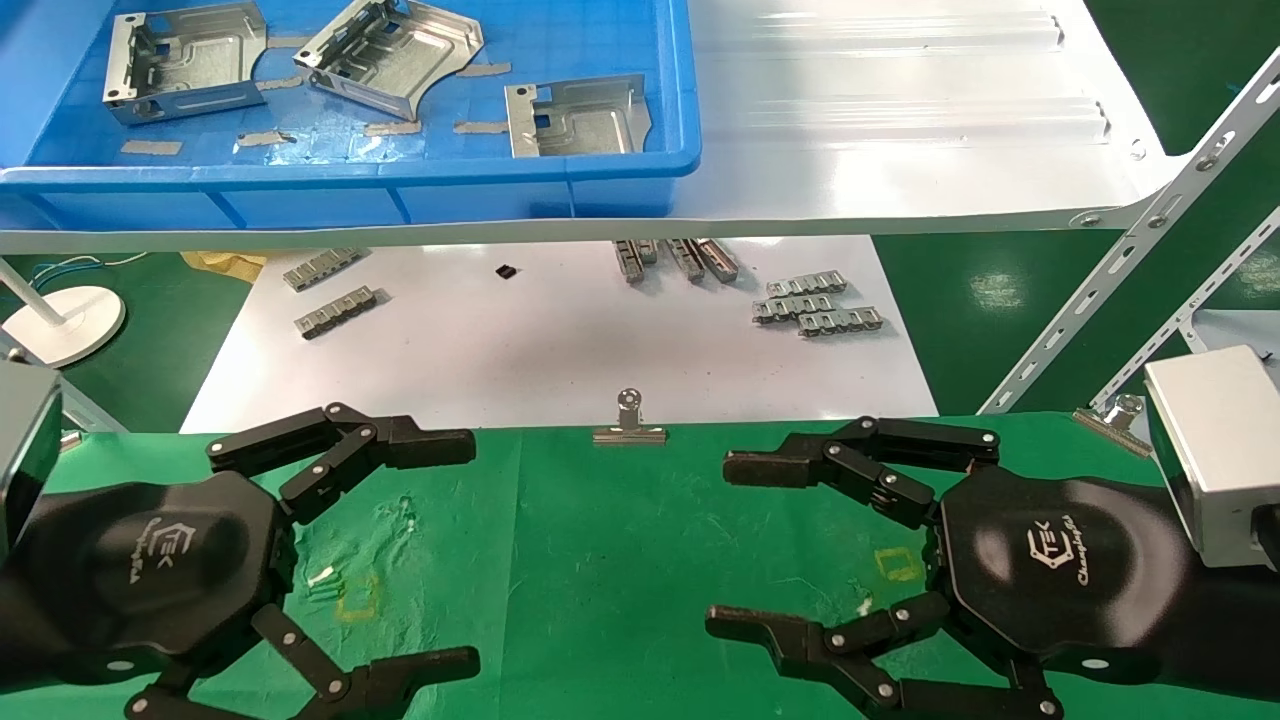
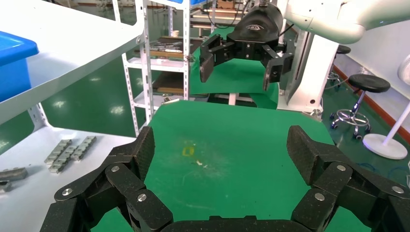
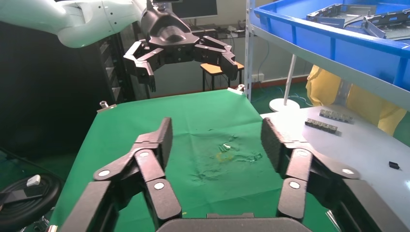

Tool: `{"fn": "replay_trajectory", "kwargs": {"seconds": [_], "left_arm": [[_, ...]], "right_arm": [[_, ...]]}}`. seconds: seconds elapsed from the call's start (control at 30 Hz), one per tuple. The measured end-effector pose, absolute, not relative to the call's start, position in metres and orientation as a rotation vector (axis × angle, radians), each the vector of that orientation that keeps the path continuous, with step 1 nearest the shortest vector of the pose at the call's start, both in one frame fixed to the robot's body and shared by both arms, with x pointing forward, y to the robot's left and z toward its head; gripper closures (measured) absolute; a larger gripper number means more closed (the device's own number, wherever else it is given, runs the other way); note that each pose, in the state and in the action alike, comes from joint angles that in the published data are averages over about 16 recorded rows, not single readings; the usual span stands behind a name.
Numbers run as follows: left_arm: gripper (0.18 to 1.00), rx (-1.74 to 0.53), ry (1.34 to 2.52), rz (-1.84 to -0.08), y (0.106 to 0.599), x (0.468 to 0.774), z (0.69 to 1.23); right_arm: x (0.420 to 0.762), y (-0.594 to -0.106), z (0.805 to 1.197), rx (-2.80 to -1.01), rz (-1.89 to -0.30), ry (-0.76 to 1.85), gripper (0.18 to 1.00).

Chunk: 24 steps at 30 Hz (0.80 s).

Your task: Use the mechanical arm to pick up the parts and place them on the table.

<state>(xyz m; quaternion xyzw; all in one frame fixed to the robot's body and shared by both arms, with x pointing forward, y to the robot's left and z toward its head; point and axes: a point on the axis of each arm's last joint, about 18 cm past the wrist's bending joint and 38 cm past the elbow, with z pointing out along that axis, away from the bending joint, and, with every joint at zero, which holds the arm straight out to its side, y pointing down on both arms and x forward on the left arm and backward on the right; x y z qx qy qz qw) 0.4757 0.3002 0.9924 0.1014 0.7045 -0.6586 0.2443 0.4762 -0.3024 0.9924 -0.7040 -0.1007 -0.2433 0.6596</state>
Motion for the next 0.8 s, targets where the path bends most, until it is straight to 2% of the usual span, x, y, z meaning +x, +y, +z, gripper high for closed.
{"fn": "replay_trajectory", "kwargs": {"seconds": [0.43, 0.8], "left_arm": [[0.183, 0.277, 1.924, -1.798, 0.3002, 0.4756, 0.9924], [0.183, 0.276, 1.903, -1.809, 0.3010, 0.4755, 1.0006]], "right_arm": [[0.4762, -0.3024, 0.9924, -1.593, -0.551, -0.228, 0.715], [0.4762, -0.3024, 0.9924, -1.593, -0.551, -0.228, 0.904]]}}
